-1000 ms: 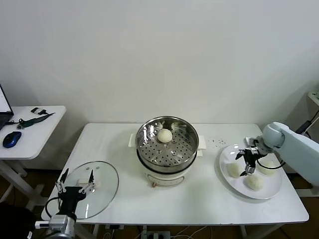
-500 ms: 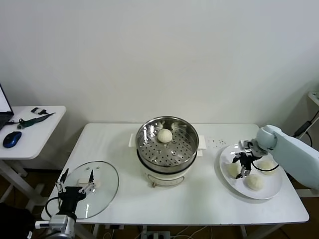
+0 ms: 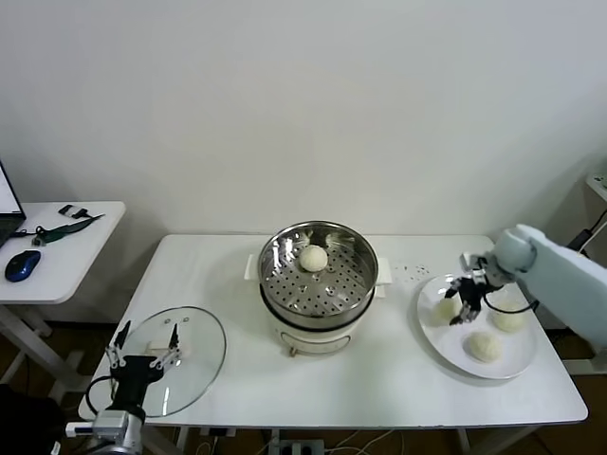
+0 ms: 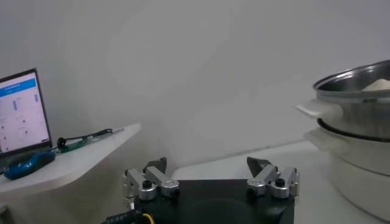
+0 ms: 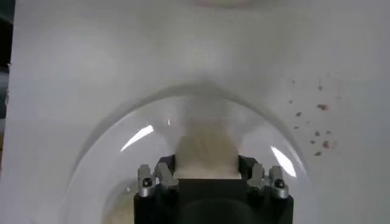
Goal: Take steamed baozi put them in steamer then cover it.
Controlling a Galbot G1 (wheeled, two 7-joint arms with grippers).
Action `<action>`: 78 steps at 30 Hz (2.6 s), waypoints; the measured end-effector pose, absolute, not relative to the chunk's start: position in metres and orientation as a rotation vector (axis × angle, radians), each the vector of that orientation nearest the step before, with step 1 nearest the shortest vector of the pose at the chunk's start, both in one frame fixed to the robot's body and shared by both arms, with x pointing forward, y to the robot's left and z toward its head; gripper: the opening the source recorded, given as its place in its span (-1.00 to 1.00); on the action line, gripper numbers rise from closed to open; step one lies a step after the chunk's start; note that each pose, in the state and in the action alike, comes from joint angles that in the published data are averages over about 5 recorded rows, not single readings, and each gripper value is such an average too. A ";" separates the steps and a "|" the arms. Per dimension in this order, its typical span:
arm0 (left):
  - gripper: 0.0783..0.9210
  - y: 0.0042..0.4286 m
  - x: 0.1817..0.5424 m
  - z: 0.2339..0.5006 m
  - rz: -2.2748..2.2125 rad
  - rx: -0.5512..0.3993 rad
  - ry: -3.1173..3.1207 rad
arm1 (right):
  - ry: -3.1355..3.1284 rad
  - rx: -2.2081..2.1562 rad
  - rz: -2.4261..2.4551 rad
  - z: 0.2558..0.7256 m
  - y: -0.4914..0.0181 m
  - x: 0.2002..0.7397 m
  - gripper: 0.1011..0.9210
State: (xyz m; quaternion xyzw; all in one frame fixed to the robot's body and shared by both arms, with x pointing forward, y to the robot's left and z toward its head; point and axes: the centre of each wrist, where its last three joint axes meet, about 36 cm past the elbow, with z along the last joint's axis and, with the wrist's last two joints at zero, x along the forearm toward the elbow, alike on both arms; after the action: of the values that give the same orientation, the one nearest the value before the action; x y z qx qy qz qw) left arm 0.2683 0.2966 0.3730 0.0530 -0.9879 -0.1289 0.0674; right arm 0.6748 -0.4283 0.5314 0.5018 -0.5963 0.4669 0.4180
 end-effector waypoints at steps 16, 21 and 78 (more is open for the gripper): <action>0.77 0.284 0.268 0.378 -0.364 0.091 -3.003 | -1.667 1.392 1.270 0.713 -0.281 0.725 0.39; 0.77 0.280 0.266 0.380 -0.360 0.063 -3.011 | -1.671 1.461 1.259 0.724 -0.212 0.725 0.39; 0.77 0.279 0.273 0.386 -0.383 0.051 -3.033 | -1.464 1.504 1.289 0.656 -0.144 0.691 0.76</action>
State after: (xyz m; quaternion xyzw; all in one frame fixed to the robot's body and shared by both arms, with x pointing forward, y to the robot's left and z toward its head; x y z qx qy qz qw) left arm 0.2733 0.2785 0.3862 0.0166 -0.9911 -0.1251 0.0422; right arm 0.6912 -0.1440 0.6563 0.5759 -0.5606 0.4935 0.3324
